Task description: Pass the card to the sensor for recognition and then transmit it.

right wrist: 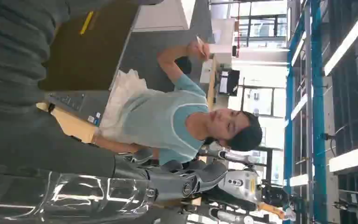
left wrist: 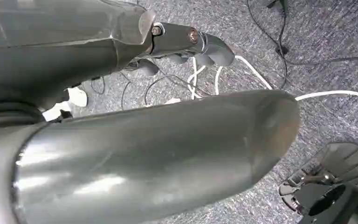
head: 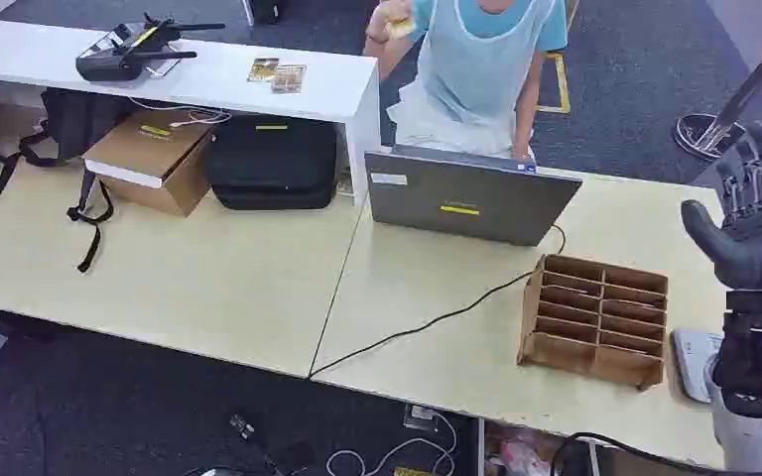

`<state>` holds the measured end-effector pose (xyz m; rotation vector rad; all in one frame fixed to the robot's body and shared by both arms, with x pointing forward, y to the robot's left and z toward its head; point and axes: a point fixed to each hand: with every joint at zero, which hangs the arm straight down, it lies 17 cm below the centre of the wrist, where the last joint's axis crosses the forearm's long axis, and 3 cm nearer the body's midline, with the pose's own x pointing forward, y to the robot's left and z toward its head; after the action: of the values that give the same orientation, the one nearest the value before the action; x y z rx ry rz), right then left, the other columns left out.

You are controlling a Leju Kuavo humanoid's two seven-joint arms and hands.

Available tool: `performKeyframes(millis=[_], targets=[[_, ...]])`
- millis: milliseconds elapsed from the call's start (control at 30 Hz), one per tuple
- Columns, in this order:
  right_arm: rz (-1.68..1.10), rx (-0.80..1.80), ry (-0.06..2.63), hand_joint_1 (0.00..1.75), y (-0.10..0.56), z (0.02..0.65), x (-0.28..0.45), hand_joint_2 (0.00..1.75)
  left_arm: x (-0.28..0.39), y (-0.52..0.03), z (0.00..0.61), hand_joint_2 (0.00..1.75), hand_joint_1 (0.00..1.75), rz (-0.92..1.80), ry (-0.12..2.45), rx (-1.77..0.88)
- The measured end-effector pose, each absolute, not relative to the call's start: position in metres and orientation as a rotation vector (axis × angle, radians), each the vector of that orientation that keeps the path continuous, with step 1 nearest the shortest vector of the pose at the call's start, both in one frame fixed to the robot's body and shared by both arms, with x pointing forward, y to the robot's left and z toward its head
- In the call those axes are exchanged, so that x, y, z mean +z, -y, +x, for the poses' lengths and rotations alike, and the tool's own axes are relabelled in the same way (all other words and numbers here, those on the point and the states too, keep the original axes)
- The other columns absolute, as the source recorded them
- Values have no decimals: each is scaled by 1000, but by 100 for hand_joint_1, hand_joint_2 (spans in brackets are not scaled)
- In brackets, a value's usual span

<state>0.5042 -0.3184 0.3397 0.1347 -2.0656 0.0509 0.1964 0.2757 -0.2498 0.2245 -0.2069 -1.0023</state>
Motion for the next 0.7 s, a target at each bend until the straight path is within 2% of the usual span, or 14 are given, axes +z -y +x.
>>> performKeyframes(millis=[467, 567, 700], targets=[[46, 137, 2077, 0, 310, 508, 336, 175, -250, -275, 196, 0, 0, 219, 207, -993], [-163, 220, 2099, 0, 311, 515, 339, 175, -250, -276, 196, 0, 0, 222, 208, -992], [-669, 405, 2141, 0, 310, 523, 362, 175, -250, -273, 197, 0, 0, 222, 210, -1003]])
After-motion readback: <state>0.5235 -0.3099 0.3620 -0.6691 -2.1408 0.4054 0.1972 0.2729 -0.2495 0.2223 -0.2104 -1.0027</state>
